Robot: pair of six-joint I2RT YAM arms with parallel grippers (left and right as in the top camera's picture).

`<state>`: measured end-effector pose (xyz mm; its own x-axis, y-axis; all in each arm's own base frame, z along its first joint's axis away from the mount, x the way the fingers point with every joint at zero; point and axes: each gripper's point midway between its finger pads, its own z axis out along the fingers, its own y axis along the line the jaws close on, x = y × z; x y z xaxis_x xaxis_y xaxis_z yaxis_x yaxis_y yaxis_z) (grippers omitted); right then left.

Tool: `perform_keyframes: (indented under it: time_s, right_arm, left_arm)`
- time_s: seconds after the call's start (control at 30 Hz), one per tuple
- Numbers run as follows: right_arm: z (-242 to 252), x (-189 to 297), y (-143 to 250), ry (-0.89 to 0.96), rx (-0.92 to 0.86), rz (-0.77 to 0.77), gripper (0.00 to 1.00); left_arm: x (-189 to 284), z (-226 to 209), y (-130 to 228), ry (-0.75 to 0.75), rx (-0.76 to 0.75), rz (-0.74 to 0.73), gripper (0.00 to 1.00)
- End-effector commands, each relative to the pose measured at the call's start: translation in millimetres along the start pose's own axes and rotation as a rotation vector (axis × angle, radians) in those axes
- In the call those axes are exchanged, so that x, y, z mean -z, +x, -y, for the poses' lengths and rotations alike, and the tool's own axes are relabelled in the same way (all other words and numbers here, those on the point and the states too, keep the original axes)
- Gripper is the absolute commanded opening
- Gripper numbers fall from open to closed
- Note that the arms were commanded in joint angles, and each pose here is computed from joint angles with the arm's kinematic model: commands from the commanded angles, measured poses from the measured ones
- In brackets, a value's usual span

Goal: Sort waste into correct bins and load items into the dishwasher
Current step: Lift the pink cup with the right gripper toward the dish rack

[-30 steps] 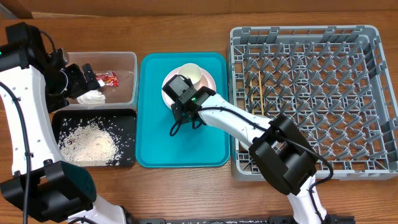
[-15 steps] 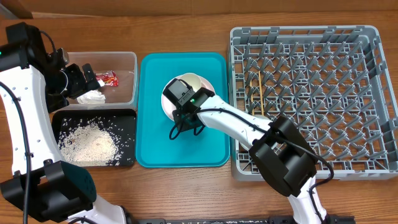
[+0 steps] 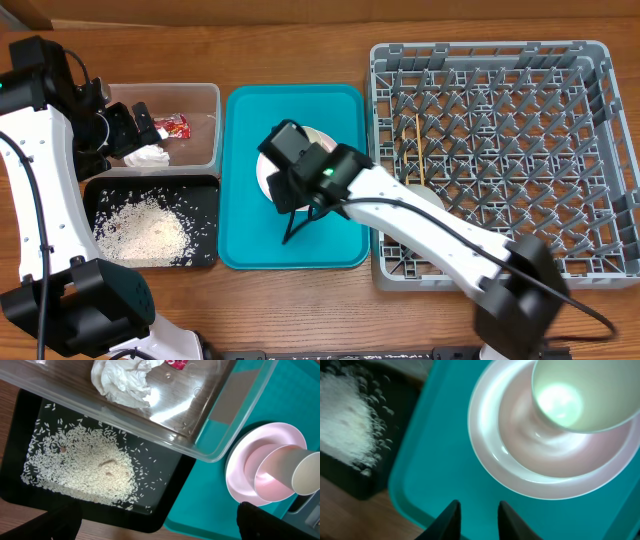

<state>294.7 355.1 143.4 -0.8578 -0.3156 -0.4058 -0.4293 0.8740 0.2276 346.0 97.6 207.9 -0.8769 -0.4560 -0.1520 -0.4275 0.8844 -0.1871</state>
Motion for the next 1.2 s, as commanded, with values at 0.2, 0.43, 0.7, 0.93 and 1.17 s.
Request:
perform_keyframes:
  time_s: [0.2,0.43,0.7,0.93,1.17]
  right_arm:
    - [-5.1,31.0,-45.2,-0.022,0.153,0.187,0.45]
    - [4.0,35.4,-73.4,0.055,0.138,0.315,0.44]
    - [3.3,16.3,-77.0,0.058,0.149,0.314,0.45]
    - [11.4,-9.2,-71.6,0.090,0.232,0.266,0.44]
    - [36.0,-43.1,-63.4,0.134,0.213,0.192,0.41]
  left_arm:
    - [5.8,-0.4,-3.8,-0.003,0.002,0.023,1.00]
    - [5.8,-0.5,-3.7,-0.003,0.002,0.022,1.00]
    - [5.8,-0.5,-3.7,-0.003,0.002,0.022,1.00]
    - [5.9,-1.0,-4.0,-0.004,0.004,0.024,1.00]
    - [5.8,-0.8,-3.8,-0.004,0.003,0.023,1.00]
